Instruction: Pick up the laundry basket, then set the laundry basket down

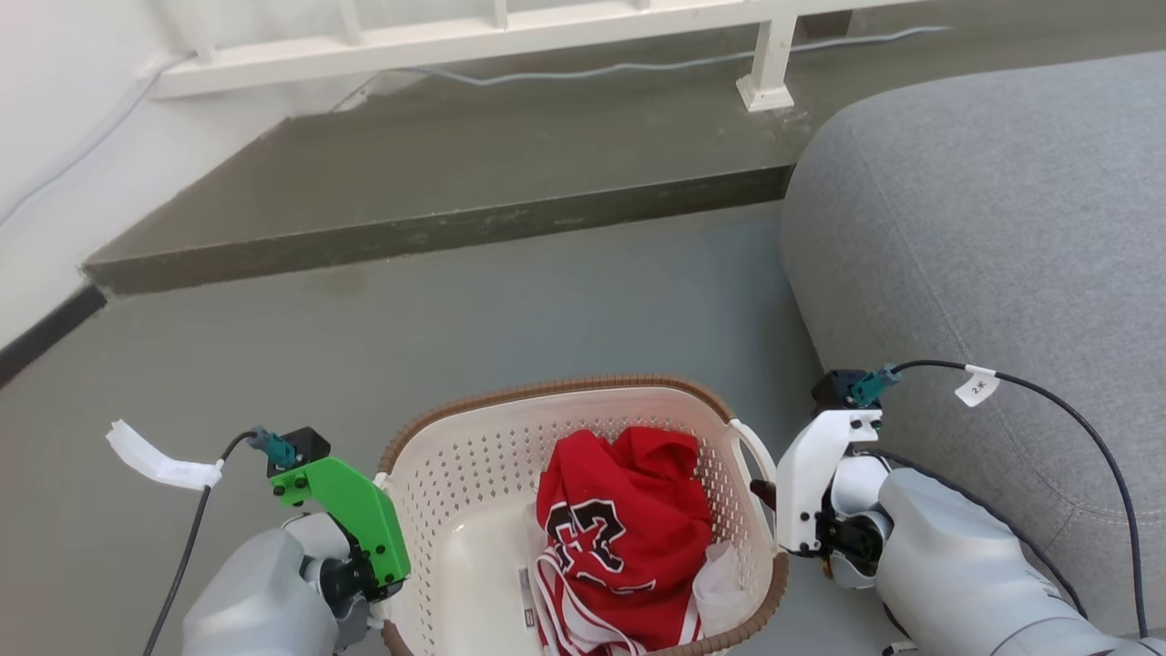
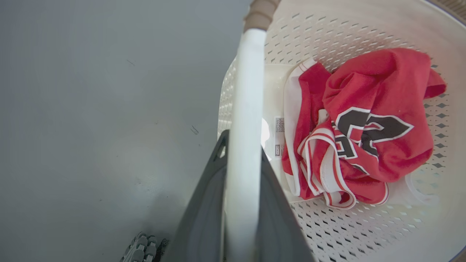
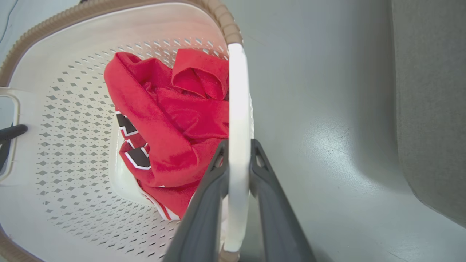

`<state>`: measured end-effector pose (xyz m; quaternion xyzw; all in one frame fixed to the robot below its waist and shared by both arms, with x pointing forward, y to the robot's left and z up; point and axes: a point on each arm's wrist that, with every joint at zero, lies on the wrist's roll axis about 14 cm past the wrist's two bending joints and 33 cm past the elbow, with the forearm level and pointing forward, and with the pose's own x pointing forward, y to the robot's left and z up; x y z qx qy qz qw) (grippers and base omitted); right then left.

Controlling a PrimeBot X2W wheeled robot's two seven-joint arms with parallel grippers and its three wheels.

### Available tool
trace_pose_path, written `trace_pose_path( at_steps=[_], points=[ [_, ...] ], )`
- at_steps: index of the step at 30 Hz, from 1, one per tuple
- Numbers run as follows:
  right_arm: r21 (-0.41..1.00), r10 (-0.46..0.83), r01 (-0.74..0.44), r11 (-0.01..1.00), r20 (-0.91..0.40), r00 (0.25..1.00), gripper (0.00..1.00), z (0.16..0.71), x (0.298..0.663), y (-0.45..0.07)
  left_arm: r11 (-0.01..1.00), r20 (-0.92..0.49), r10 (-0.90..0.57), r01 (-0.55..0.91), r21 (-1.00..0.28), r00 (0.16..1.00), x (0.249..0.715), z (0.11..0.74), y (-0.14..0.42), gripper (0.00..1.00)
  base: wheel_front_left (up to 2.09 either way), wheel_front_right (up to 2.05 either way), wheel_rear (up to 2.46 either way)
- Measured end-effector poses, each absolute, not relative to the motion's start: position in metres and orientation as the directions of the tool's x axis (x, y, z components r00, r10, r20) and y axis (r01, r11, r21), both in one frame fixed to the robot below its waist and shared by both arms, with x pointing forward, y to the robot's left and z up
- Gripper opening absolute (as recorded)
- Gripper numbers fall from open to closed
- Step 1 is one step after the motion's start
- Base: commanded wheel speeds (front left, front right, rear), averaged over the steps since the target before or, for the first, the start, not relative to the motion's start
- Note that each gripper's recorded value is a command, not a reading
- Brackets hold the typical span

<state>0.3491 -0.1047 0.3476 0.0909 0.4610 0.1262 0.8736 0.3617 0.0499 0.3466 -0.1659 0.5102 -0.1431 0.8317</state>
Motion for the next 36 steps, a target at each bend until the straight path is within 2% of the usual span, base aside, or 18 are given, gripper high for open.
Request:
trace_pose_path(
  at_steps=[36],
  points=[
    [0.288,0.313,-0.133,0.948,-0.786,0.533,0.00,0.353,0.338,-0.104,0.903,-0.818,-0.410,0.052,-0.427,0.405,0.345,0.347,0.050,0.00,0.00,0.00,0.00]
  ],
)
